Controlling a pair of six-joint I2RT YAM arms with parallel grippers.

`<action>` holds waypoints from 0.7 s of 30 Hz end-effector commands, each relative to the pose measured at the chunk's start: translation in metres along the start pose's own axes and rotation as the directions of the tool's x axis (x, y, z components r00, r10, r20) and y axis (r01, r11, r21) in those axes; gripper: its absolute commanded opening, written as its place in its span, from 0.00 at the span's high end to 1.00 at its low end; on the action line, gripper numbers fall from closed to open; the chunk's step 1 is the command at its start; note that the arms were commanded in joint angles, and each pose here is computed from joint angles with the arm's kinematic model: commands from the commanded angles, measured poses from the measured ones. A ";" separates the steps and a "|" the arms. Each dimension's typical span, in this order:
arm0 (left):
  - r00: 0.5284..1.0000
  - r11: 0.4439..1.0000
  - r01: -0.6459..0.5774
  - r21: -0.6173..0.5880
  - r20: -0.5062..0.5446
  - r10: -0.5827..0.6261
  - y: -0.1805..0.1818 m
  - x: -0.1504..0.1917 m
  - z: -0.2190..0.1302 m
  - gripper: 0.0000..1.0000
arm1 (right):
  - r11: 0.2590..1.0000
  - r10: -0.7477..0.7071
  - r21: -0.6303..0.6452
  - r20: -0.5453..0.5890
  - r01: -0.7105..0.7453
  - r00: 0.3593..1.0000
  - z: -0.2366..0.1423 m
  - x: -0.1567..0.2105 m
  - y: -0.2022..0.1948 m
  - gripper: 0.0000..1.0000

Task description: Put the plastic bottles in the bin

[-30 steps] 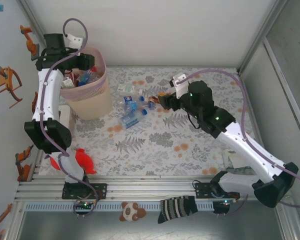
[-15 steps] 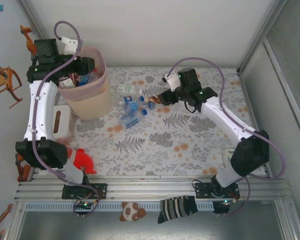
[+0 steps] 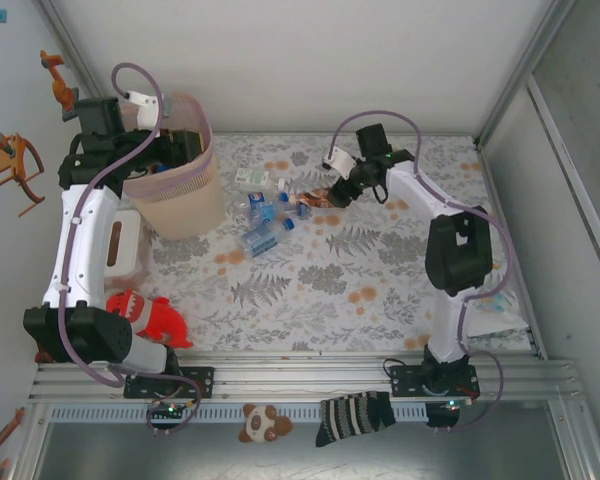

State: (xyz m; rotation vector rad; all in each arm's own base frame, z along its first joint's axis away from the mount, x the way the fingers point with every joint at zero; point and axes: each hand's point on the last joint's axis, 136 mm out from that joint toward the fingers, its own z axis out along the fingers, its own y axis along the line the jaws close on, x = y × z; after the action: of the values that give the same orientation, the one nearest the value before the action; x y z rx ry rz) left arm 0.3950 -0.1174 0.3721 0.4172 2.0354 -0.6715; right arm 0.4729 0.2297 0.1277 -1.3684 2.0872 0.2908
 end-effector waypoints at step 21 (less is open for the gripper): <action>1.000 0.994 -0.013 0.111 -0.004 0.013 -0.038 0.000 0.008 0.45 | 0.959 -0.198 -0.217 -0.046 0.184 0.979 0.070 0.042 0.002 0.21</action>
State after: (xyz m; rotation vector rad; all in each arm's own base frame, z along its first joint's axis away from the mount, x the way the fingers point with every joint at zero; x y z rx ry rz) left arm 0.3820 -0.1466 0.3773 0.4849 2.0174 -0.7411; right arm 0.4865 0.2332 0.0460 -1.6974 2.0167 0.3666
